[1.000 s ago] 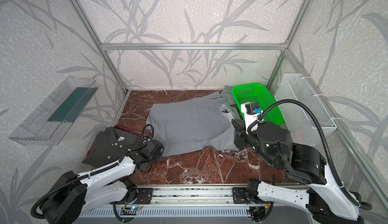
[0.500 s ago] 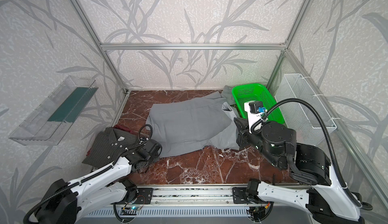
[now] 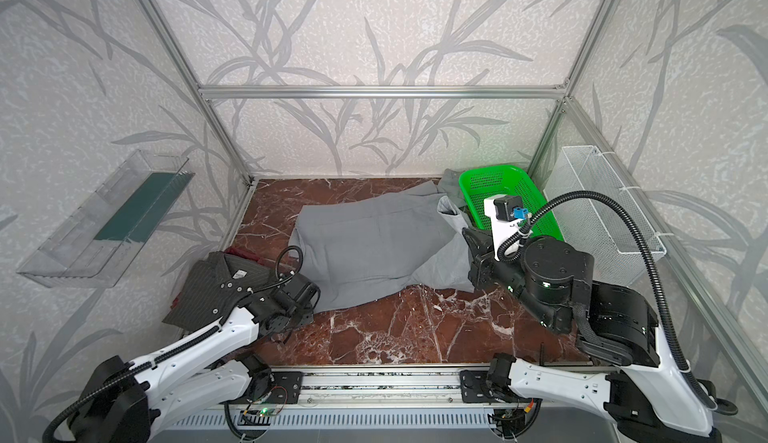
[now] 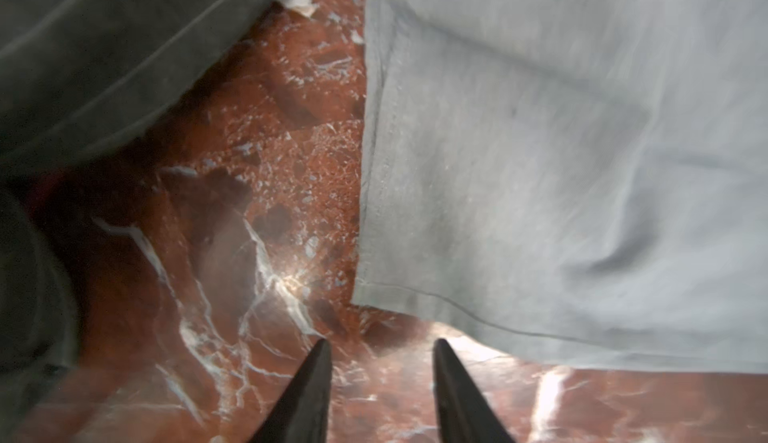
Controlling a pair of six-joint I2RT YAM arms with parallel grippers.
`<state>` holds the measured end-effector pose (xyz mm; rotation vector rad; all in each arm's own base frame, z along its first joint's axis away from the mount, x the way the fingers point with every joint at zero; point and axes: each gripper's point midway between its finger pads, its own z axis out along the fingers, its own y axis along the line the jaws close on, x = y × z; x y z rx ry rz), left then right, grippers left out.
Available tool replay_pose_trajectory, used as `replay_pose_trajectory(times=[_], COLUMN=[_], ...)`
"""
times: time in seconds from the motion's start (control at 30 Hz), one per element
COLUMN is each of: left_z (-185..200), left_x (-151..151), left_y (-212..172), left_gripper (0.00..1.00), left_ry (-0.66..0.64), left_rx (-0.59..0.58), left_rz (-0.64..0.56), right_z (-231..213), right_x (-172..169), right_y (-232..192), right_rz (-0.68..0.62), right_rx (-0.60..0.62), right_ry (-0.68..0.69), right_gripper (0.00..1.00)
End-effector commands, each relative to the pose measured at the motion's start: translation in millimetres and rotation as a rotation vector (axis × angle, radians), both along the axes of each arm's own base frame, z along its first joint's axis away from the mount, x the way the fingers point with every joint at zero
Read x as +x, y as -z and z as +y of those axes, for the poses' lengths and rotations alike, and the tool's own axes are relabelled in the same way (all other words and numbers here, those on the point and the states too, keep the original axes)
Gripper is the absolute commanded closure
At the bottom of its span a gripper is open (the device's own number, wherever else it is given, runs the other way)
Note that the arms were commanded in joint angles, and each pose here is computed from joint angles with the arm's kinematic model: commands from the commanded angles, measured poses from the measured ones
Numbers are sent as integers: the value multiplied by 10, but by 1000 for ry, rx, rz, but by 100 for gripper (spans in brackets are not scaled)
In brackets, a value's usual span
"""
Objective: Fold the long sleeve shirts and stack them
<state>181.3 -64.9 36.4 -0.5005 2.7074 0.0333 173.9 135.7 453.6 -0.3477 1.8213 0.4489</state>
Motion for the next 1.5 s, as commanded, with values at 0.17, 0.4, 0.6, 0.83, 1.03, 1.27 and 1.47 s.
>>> replay_pose_trajectory(times=[0.17,0.4,0.6,0.83,1.03,1.27,1.47], left_z=[27,-52,-48,-36,-23,-72,-151], left_x=[135,118,51,61,85,107,121], left_y=[39,204,357,374,369,377,265], left_gripper=[33,38,51,66,89,100,100], left_ry=[-58,-73,-86,-84,-86,-72,-59], left_rx=[-107,-176,-194,-176,-164,-185,-240], left_rz=[-87,-68,-42,-32,-39,-43,-68], right_z=[58,127,155,133,120,97,97], right_x=[-23,-1,11,15,6,-10,-19], right_y=[-23,-5,-4,-22,-15,-16,-18], right_rz=[6,18,25,26,29,32,32], right_rx=[25,21,22,21,25,28,32], right_ry=[-26,-32,-32,-23,-22,-23,-28], right_gripper=[100,100,100,100,100,100,100])
